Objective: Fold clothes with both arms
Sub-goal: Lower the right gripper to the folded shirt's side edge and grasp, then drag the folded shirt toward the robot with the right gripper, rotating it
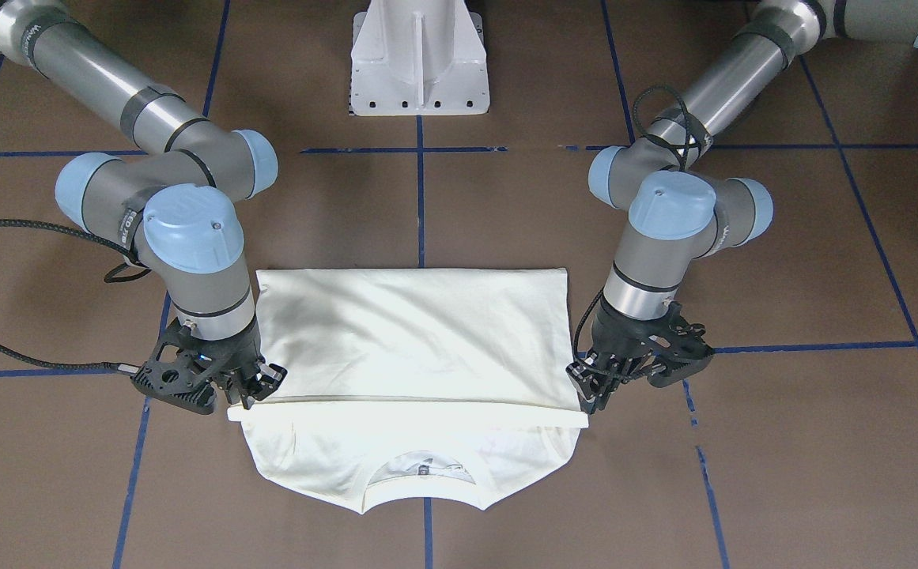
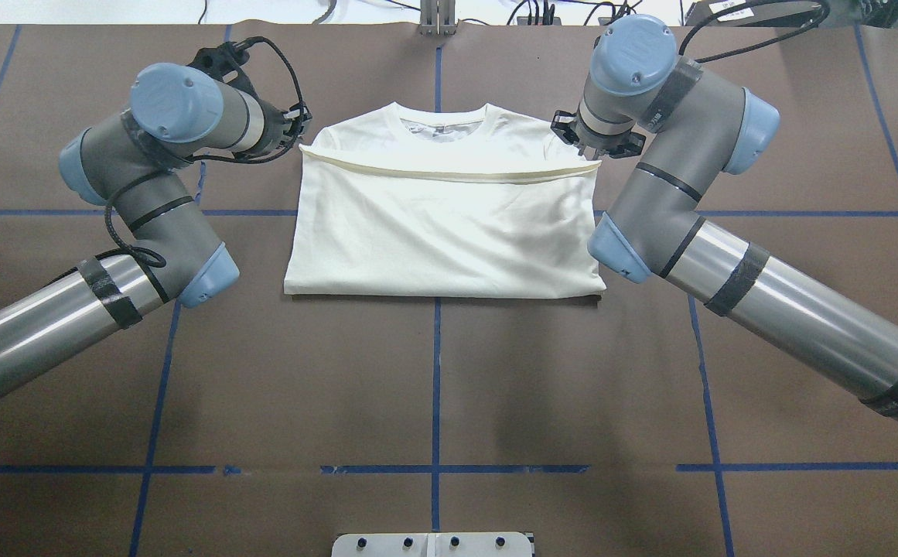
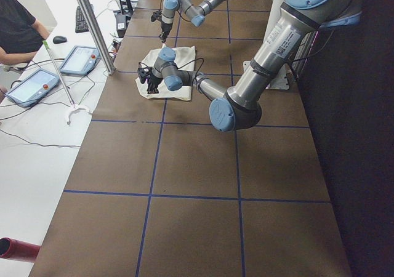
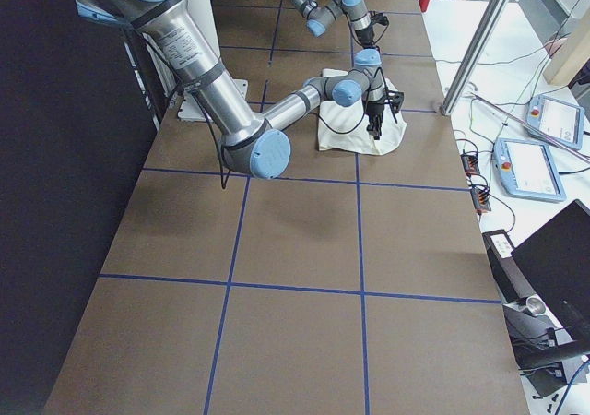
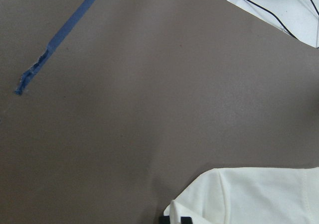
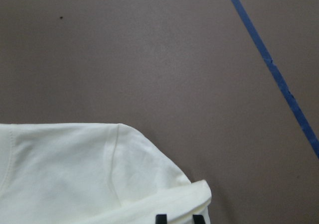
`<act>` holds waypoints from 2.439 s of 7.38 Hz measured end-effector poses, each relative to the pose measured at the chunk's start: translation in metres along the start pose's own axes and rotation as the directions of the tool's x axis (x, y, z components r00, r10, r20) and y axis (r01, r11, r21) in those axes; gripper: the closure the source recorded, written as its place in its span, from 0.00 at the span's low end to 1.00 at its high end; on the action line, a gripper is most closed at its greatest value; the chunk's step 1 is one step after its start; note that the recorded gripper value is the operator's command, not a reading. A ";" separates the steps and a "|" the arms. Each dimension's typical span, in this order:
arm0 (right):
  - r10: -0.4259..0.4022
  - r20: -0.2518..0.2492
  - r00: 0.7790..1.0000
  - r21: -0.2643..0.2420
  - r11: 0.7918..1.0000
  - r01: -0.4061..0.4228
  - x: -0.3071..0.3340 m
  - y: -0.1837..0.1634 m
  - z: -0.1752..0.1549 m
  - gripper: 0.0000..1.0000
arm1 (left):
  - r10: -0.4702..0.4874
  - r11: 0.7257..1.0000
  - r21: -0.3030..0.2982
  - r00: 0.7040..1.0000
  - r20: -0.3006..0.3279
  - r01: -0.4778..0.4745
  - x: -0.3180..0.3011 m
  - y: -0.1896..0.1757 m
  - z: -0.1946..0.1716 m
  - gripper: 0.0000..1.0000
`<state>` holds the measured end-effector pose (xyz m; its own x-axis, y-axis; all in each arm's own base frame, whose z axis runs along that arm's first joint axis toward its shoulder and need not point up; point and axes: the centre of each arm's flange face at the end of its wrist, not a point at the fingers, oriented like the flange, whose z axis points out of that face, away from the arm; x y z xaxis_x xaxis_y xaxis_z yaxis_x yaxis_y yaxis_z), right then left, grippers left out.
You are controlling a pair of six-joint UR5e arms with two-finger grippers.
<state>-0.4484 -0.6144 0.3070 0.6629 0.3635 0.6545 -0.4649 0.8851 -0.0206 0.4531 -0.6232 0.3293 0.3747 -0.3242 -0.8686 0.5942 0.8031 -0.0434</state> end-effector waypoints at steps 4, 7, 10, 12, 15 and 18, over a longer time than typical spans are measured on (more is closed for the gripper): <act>0.177 0.068 0.982 -0.087 0.981 -0.171 0.065 0.107 -0.033 0.38 | 0.007 1.000 0.002 0.999 -0.042 -0.007 -0.012 -0.001 -0.002 0.70; 0.283 0.029 0.959 -0.116 0.954 -0.278 0.083 0.143 -0.022 0.33 | 0.010 1.000 0.006 0.999 -0.051 -0.010 -0.012 0.000 -0.004 0.70; 0.307 0.002 0.952 -0.114 0.945 -0.305 0.082 0.158 -0.008 0.35 | 0.009 1.000 0.008 0.998 -0.054 -0.009 -0.009 0.000 -0.005 0.70; 0.299 -0.009 0.954 -0.111 0.948 -0.298 0.082 0.167 -0.001 0.48 | 0.009 1.000 0.010 0.999 -0.054 -0.009 -0.008 0.000 -0.005 0.70; 0.288 -0.019 0.958 -0.114 0.951 -0.288 0.082 0.177 0.005 1.00 | 0.008 1.000 0.012 0.999 -0.052 -0.008 -0.008 -0.001 -0.006 0.70; 0.286 0.005 0.958 -0.128 0.951 -0.283 0.080 0.180 -0.009 1.00 | 0.005 1.000 0.016 0.999 -0.049 -0.005 -0.008 -0.003 -0.006 0.70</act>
<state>-0.4737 -0.4233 0.3493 0.4995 0.6000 0.6249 -0.5547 0.7756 -0.3013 0.4437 -0.6200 0.3337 0.3424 -0.2949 -0.8921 0.6041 0.7963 -0.0314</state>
